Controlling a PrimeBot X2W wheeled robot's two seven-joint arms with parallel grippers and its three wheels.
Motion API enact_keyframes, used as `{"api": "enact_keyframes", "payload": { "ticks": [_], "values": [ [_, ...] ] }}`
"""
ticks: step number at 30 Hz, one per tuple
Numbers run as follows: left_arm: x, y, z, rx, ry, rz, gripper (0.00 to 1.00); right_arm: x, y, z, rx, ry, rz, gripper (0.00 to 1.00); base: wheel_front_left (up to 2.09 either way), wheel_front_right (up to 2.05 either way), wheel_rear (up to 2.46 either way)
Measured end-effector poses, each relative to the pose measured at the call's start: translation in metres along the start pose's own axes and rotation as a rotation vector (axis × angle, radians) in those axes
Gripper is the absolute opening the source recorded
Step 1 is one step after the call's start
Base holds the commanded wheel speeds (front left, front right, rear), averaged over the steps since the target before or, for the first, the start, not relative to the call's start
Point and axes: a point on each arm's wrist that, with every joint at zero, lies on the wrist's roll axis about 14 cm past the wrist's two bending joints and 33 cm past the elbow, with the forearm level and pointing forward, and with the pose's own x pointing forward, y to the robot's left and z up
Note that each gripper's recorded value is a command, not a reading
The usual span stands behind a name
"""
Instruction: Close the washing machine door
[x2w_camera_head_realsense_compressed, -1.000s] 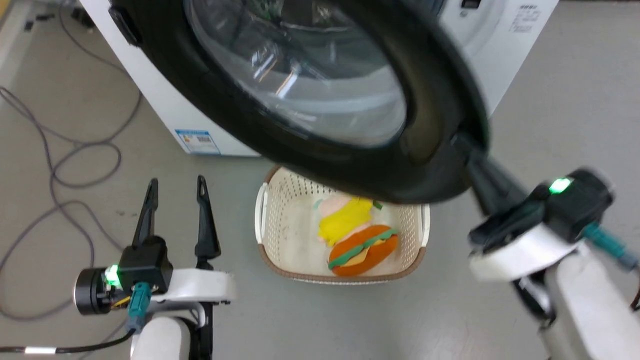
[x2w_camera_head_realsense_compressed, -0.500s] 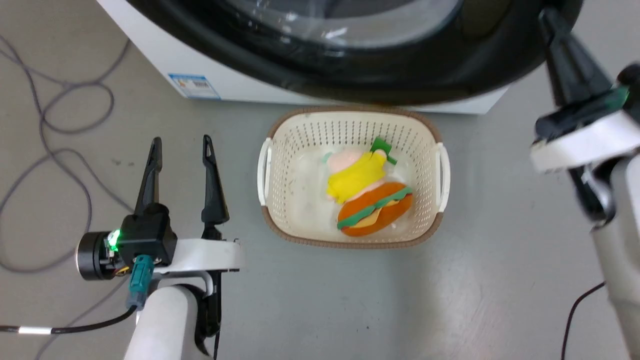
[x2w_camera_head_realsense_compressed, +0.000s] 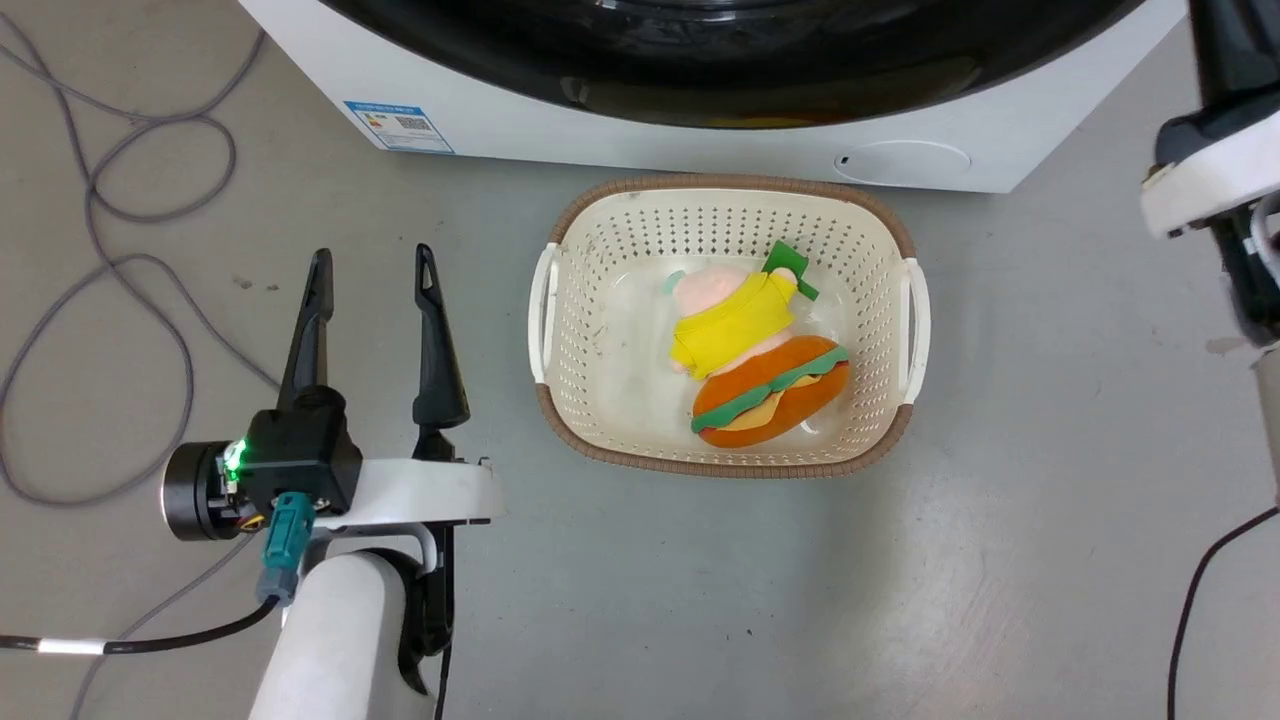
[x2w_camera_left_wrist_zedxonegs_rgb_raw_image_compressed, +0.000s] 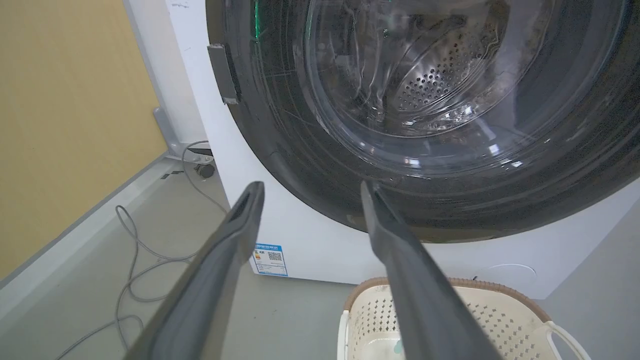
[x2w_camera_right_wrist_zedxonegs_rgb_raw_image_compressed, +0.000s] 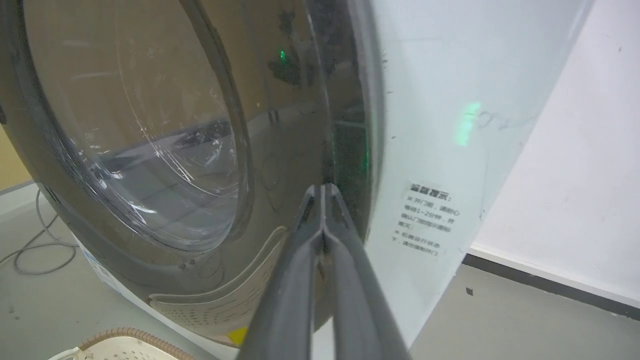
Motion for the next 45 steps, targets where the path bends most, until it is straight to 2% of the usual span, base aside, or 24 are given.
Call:
{"api": "enact_keyframes", "payload": {
  "ticks": [9, 19, 23, 24, 25, 26, 27, 45],
  "values": [
    [-0.002, 0.001, 0.011, -0.005, -0.023, 0.005, 1.00, -0.011, -0.014, 0.025, -0.018, -0.045, -0.050, 0.00, 0.00, 0.00, 0.00],
    [-0.025, 0.000, 0.030, -0.002, -0.047, -0.012, 1.00, -0.076, -0.031, 0.080, -0.035, -0.156, -0.160, 0.00, 0.00, 0.00, 0.00],
    [-0.032, -0.005, 0.038, -0.008, -0.063, -0.031, 1.00, -0.104, -0.027, 0.094, -0.042, -0.177, -0.178, 0.00, 0.00, 0.00, 0.00],
    [-0.034, -0.007, 0.041, -0.010, -0.066, -0.038, 1.00, -0.111, -0.025, 0.093, -0.045, -0.172, -0.181, 0.11, 0.00, 0.00, 0.00],
    [-0.037, -0.009, 0.043, -0.010, -0.071, -0.044, 1.00, -0.118, -0.025, 0.093, -0.041, -0.166, -0.189, 0.35, 0.00, 0.00, 0.00],
    [-0.039, -0.010, 0.045, -0.010, -0.074, -0.050, 1.00, -0.125, -0.024, 0.092, -0.034, -0.161, -0.195, 0.85, 0.00, 0.00, 0.00],
    [-0.041, -0.012, 0.047, -0.012, -0.079, -0.058, 1.00, -0.132, -0.023, 0.092, -0.028, -0.157, -0.201, 1.00, 0.00, 0.00, 0.00],
    [-0.082, -0.015, 0.071, -0.014, -0.128, -0.094, 1.00, -0.230, 0.011, 0.077, 0.124, -0.098, -0.252, 1.00, 0.00, 0.00, 0.00]
  ]
}}
